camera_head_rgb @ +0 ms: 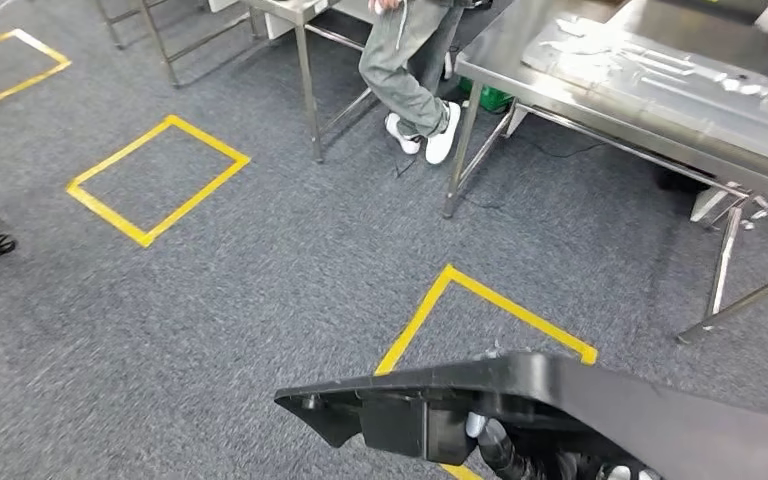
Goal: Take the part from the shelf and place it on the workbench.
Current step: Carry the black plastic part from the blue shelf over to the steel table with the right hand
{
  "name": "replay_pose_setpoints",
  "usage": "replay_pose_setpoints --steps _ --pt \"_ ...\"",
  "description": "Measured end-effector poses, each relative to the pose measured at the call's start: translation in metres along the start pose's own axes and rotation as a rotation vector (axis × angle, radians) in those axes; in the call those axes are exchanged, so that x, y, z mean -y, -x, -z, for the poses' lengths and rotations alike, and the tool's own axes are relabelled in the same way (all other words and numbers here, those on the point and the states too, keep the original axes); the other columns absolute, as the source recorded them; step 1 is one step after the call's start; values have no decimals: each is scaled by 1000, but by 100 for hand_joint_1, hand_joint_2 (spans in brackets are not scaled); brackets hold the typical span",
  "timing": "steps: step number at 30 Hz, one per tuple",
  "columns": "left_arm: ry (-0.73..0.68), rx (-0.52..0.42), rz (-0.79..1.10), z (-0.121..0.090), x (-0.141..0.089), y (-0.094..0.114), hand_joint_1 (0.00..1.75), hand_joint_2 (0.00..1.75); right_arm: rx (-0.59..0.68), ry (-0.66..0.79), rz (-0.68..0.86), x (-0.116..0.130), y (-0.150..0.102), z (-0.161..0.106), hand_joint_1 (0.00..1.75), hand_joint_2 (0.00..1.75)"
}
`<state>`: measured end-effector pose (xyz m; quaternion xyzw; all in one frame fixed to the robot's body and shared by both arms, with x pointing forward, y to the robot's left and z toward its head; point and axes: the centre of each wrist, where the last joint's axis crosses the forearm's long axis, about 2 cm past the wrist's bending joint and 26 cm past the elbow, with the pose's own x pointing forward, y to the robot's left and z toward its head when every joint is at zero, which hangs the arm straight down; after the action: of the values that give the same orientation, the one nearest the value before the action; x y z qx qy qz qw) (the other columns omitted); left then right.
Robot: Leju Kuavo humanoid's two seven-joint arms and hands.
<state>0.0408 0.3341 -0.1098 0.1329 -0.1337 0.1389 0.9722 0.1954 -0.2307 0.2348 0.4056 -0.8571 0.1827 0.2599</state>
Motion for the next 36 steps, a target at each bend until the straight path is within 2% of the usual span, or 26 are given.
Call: replay_pose_setpoints --steps 16,36 --pt "27 38 -30 0 5 -2 0 175 -1 -31 -9 4 -4 -1 173 175" --pt "23 16 -45 -2 7 3 0 175 -9 -42 -8 7 -5 0 173 175"
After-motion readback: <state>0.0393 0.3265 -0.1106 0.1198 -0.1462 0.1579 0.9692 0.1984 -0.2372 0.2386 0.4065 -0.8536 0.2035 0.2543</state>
